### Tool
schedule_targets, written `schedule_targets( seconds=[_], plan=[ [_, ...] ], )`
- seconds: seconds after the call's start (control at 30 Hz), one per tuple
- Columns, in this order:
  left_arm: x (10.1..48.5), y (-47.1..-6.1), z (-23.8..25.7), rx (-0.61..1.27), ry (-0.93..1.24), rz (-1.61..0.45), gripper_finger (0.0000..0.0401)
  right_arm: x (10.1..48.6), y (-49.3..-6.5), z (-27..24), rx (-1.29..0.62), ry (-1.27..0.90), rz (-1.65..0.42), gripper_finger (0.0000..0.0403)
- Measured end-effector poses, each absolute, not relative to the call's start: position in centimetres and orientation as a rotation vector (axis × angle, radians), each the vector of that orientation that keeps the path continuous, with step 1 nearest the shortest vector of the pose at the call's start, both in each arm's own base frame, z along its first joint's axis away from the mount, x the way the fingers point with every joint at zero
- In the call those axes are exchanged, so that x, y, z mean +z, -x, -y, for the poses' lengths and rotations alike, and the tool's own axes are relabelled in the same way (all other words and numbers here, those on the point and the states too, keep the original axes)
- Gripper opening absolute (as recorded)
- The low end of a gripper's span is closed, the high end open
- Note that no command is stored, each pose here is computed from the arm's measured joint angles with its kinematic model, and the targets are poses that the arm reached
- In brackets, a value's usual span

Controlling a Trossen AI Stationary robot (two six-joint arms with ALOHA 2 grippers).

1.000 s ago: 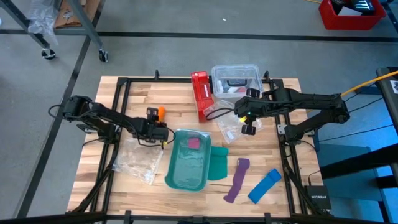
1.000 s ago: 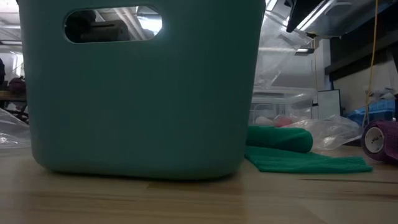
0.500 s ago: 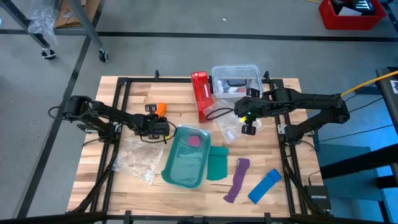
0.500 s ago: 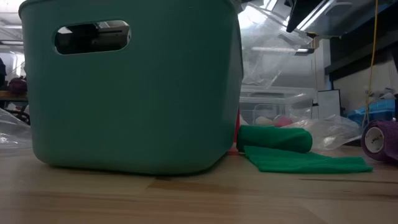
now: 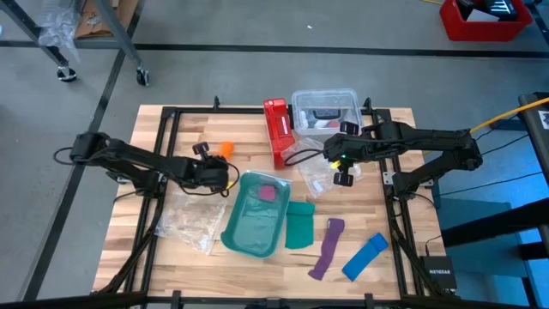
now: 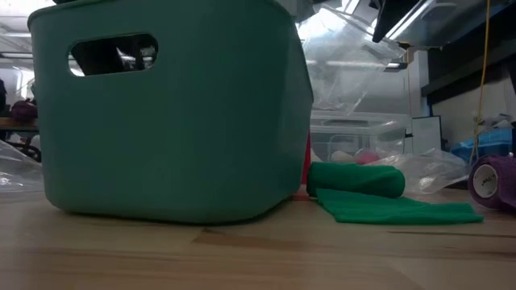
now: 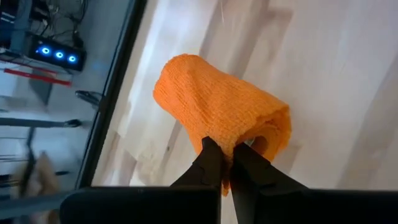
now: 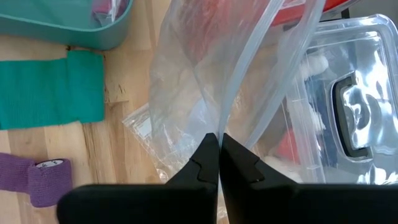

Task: Roll bandage
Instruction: Put the orange bandage into the transparent zip bag

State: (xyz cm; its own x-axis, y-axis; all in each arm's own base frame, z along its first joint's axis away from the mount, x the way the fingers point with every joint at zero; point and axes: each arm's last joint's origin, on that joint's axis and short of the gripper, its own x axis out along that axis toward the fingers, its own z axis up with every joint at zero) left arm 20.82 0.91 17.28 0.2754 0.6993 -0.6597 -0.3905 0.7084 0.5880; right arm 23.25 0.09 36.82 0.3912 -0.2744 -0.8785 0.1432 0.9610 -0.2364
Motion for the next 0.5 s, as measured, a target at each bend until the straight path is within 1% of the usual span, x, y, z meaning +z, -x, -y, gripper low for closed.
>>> schedule_targets(
  seconds=[0.1, 0.3, 0.4, 0.5],
  plan=[
    [18.7, -20.2, -0.2, 0.746, -0.272, -0.96, 0.0001, 36.8, -23.2, -0.1, -0.266, 0.129, -1.14, 0.0007],
    [22.3, -18.6, 1.3, 0.719, -0.071, -0.716, 0.0001, 36.8, -23.2, -0.1, -0.266, 0.13, -1.141, 0.0007],
    [25.0, -18.1, 2.1, 0.68, 0.065, -0.551, 0.0, 36.7, -23.3, -0.1, -0.269, 0.148, -1.146, 0.0007],
    [27.9, -18.5, 3.0, 0.607, 0.225, -0.317, 0.0, 36.4, -23.9, 0.0, -0.275, 0.184, -1.159, 0.0007]
  ],
)
